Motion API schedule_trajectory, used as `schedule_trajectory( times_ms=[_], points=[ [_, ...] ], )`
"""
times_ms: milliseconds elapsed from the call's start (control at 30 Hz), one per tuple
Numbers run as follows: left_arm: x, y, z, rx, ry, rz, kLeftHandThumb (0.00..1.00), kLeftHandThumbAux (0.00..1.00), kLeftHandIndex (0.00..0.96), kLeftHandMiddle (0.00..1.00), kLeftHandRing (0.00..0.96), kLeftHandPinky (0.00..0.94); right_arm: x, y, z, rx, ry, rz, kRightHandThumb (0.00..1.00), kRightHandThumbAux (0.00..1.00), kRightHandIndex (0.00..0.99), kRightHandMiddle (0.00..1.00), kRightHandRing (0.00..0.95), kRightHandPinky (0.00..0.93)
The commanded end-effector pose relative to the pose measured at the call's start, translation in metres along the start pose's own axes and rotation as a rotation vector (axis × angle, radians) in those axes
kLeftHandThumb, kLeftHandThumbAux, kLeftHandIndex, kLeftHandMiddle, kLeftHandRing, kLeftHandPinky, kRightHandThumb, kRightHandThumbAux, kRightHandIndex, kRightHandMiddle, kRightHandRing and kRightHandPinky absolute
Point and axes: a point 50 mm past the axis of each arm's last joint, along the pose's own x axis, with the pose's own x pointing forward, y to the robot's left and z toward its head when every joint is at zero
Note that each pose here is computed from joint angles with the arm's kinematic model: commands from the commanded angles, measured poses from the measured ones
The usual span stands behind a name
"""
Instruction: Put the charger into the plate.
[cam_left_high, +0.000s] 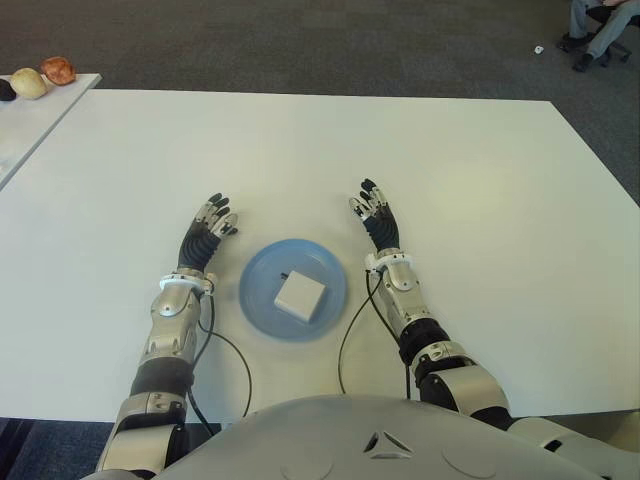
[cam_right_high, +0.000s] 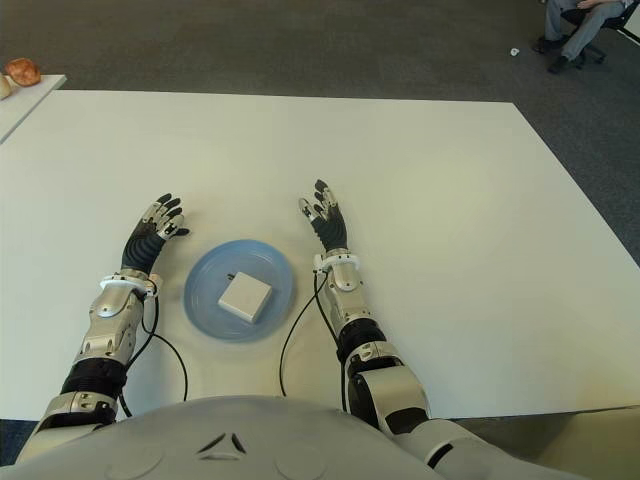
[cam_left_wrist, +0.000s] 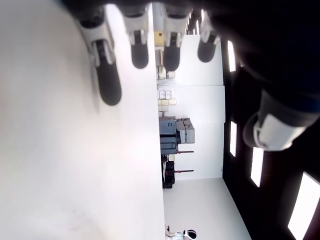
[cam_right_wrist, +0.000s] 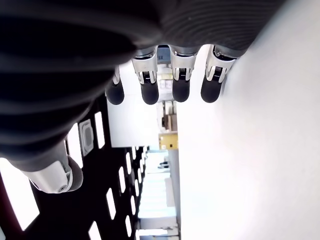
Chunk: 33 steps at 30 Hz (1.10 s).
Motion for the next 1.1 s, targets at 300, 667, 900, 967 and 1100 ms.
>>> schedule_trajectory(
  times_ms=[300, 667, 900, 967, 1100],
  points=[
    [-0.0227, -0.0075, -0.0478, -0.035, 0.247, -0.005, 0.0, 0.545, 0.0, 0.107, 0.099, 0.101, -0.0156, 0.0035, -0.0298, 0.029, 0.173, -0.009, 0.009, 0.561, 0.0, 0.03, 0.0, 0.0],
    [-0.0222, -0.0076, -0.0476, -0.028, 0.242, -0.003, 0.0, 0.542, 0.0, 0.113, 0.104, 0.107, -0.0156, 0.0025, -0.0296, 0.034, 0.166, -0.001, 0.005, 0.573, 0.0, 0.017, 0.0, 0.0],
    [-0.022, -0.008, -0.0477, -0.027, 0.24, -0.002, 0.0, 0.546, 0.0, 0.113, 0.105, 0.11, -0.0157, 0.0026, -0.0295, 0.038, 0.164, 0.002, 0.023, 0.558, 0.0, 0.014, 0.0, 0.0],
    [-0.022, -0.0084, -0.0479, -0.029, 0.241, -0.004, 0.0, 0.547, 0.0, 0.111, 0.103, 0.108, -0.0158, 0.0019, -0.0296, 0.038, 0.164, 0.004, 0.024, 0.553, 0.0, 0.014, 0.0, 0.0],
    [-0.0219, -0.0085, -0.0482, -0.026, 0.244, -0.008, 0.0, 0.555, 0.0, 0.103, 0.094, 0.094, -0.0158, 0.0014, -0.0296, 0.043, 0.164, 0.006, 0.024, 0.544, 0.0, 0.015, 0.0, 0.0]
  ],
)
